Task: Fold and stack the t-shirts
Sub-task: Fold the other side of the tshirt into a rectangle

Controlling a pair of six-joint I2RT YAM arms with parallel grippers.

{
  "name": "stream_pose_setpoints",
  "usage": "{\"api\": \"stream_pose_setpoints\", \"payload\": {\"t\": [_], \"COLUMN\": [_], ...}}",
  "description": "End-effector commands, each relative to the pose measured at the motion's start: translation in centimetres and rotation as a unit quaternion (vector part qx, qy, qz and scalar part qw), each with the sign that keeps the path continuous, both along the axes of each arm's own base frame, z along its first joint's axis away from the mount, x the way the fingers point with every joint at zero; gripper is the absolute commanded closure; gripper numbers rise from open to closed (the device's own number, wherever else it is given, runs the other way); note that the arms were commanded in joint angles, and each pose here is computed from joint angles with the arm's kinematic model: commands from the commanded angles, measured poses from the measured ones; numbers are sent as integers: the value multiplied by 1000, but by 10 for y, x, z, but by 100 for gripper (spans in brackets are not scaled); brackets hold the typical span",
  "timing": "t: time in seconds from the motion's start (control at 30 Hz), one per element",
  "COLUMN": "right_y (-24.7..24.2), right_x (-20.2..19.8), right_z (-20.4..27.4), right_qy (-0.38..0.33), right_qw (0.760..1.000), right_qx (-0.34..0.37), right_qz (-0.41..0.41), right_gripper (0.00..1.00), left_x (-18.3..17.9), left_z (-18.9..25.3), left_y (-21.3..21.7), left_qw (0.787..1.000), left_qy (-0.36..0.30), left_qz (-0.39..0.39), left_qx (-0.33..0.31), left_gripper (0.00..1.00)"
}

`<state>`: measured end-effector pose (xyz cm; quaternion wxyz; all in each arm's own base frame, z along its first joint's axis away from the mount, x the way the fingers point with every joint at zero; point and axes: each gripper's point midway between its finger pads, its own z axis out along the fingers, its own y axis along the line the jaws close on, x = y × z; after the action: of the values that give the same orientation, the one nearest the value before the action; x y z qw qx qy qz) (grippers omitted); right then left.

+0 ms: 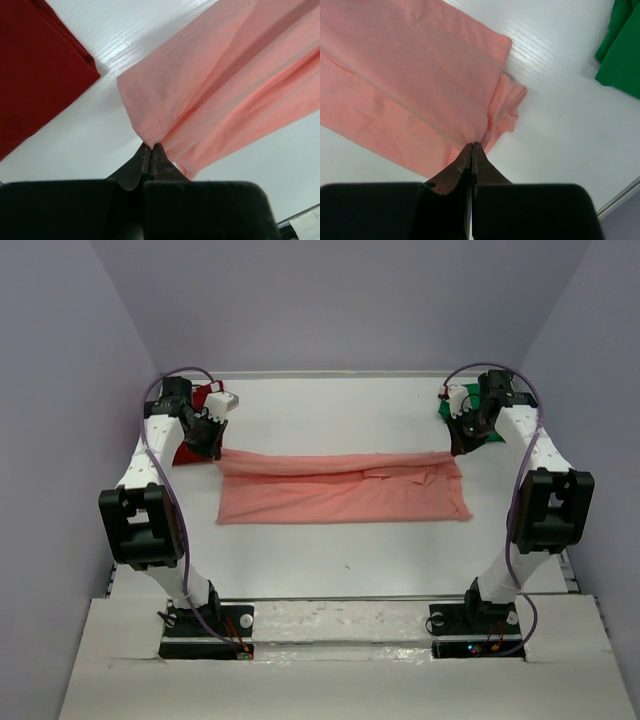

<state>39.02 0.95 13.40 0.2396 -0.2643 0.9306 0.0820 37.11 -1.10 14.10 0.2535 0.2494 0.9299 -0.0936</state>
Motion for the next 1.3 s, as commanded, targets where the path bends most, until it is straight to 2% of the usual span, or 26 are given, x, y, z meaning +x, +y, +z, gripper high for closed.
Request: {"api": "stream_pose_setpoints", "payload": {"t": [0.0,0.47,1.13,1.2,1.27], "right_y": [-9,-4,9,12,12], "right_x": [-17,-57,-82,-82,-80], "right_z": [9,-17,-75,-79,-82], "right_qy": [-5,44,152,162,168], "right_qw": [1000,999,988,986,985], "right_qx": [-17,-8,33,41,44], "right_qz": [-1,0,16,17,17], "right_gripper": [100,100,100,100,100], "left_x": [-22,-72,-65,-64,-63], "left_z": [10,-31,-72,-76,-81], "left_y": [-6,-3,7,4,3], "left_qw": [1000,994,991,990,989], "left_qy": [7,93,132,136,140], "left_qz": [-27,-50,13,12,15], "left_qx": [-11,2,36,37,44], "left_gripper": [100,100,100,95,84]}}
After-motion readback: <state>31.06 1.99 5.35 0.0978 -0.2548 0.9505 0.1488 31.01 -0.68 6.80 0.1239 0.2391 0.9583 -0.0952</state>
